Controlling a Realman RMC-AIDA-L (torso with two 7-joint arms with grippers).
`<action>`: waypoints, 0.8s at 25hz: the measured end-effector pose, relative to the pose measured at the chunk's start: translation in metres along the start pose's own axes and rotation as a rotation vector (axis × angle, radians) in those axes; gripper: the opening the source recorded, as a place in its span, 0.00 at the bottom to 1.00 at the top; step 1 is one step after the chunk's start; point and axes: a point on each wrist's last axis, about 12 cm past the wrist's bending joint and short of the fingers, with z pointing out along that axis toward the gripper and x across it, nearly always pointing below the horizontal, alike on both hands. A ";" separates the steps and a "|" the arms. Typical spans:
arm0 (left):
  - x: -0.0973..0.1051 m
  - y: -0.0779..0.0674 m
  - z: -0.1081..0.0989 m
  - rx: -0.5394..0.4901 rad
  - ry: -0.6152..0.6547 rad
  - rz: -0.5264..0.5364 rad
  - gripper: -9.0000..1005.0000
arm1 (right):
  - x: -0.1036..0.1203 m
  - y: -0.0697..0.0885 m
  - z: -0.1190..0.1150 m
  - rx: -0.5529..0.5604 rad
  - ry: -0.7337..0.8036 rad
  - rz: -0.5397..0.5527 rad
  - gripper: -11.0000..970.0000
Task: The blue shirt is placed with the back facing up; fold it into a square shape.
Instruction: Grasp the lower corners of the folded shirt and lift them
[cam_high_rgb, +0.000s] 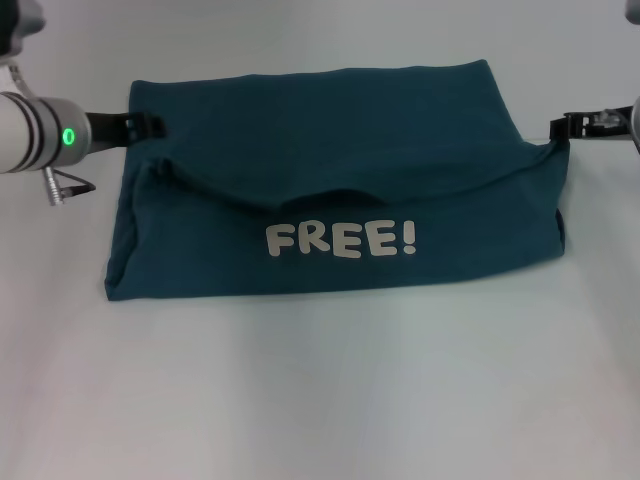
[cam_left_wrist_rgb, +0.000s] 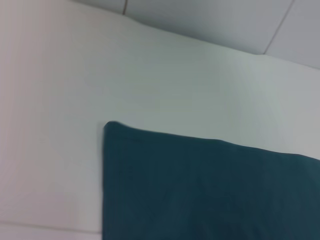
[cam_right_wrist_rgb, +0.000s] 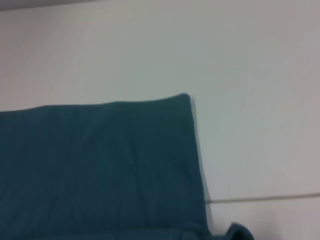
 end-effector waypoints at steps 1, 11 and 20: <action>0.000 0.004 -0.001 0.000 0.006 -0.021 0.30 | 0.001 -0.003 -0.002 -0.006 0.010 0.011 0.36; 0.019 0.036 -0.035 0.126 0.031 -0.217 0.72 | 0.033 -0.020 -0.042 -0.299 0.057 0.200 0.75; 0.070 0.077 -0.065 0.279 0.065 -0.432 0.79 | 0.110 -0.049 -0.077 -0.652 0.065 0.480 0.85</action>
